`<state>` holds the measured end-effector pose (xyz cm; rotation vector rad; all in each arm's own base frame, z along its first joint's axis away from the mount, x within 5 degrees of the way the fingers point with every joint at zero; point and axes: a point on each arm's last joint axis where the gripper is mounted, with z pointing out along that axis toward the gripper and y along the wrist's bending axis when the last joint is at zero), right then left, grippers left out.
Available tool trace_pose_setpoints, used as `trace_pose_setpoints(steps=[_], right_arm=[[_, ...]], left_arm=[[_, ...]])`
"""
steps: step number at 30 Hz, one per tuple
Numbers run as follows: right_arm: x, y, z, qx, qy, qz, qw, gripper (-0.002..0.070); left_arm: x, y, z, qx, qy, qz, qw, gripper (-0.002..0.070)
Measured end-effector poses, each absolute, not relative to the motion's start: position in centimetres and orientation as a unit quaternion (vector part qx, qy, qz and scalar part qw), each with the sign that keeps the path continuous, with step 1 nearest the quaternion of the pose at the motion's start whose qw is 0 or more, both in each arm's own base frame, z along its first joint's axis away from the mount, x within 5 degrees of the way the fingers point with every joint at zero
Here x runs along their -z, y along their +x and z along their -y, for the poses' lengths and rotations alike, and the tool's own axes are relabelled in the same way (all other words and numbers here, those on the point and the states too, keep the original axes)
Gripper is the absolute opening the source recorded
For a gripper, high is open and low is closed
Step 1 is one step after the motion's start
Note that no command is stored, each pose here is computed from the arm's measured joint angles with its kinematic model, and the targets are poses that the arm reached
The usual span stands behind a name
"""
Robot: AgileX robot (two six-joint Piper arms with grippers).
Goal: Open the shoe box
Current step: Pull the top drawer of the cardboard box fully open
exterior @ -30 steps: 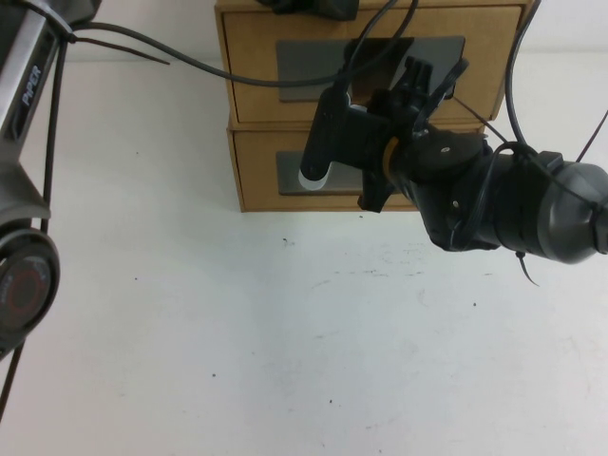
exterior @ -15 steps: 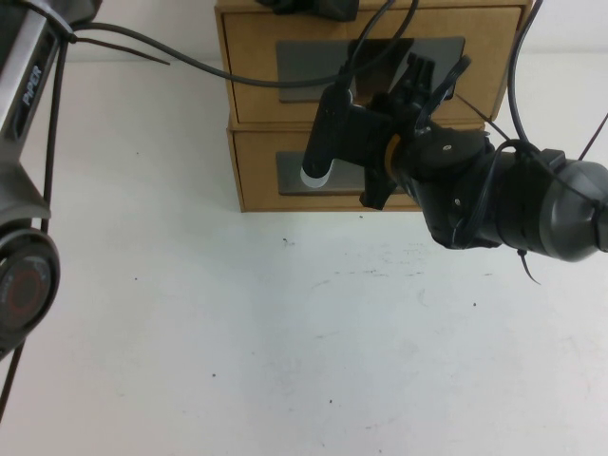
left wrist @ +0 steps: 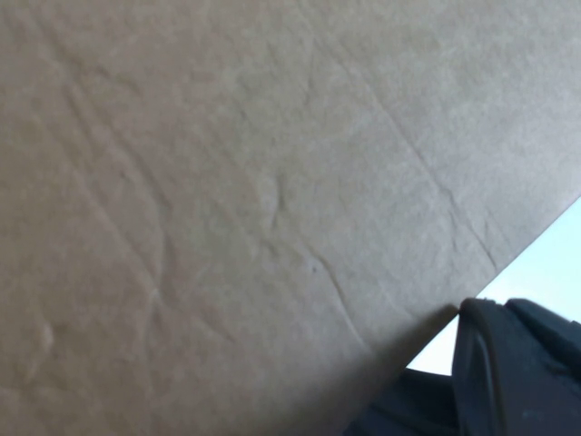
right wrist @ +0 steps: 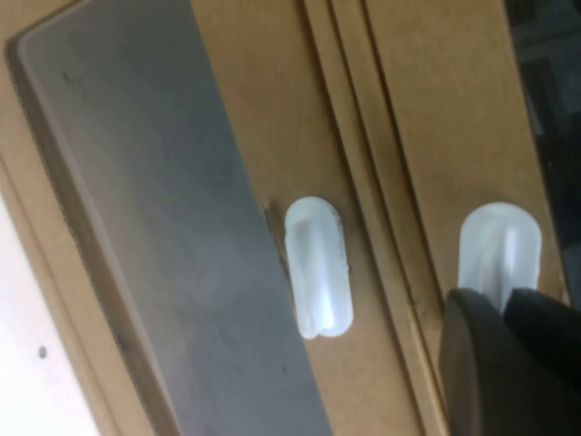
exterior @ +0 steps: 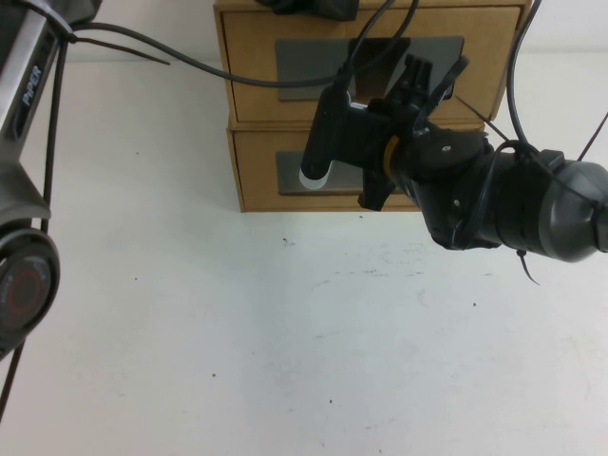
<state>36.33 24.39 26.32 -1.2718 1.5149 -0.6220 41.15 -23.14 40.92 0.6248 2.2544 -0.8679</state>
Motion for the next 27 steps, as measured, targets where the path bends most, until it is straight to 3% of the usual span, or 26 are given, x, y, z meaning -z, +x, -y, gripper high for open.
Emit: trace_pose_setpoints(steps=[19,22,27], right_arm=[[-25.94,35.97,-24.12,0.265,-0.540,-0.622,0.501,0.0015],[-25.96,35.96,-24.11,0.265,-0.540,-0.623,0.501,0.0055],[-25.85,35.93,-24.08,0.262,-0.537,-0.627,0.500,0.0194]], left_arm=[[-40.90,41.13,23.14,0.328,0.243,-0.856,0.319,-0.0004],[-40.90,41.13,23.14,0.327,0.245,-0.855,0.319,-0.0004],[-40.90,41.13,23.14,0.327,0.246,-0.855,0.320,-0.0004]])
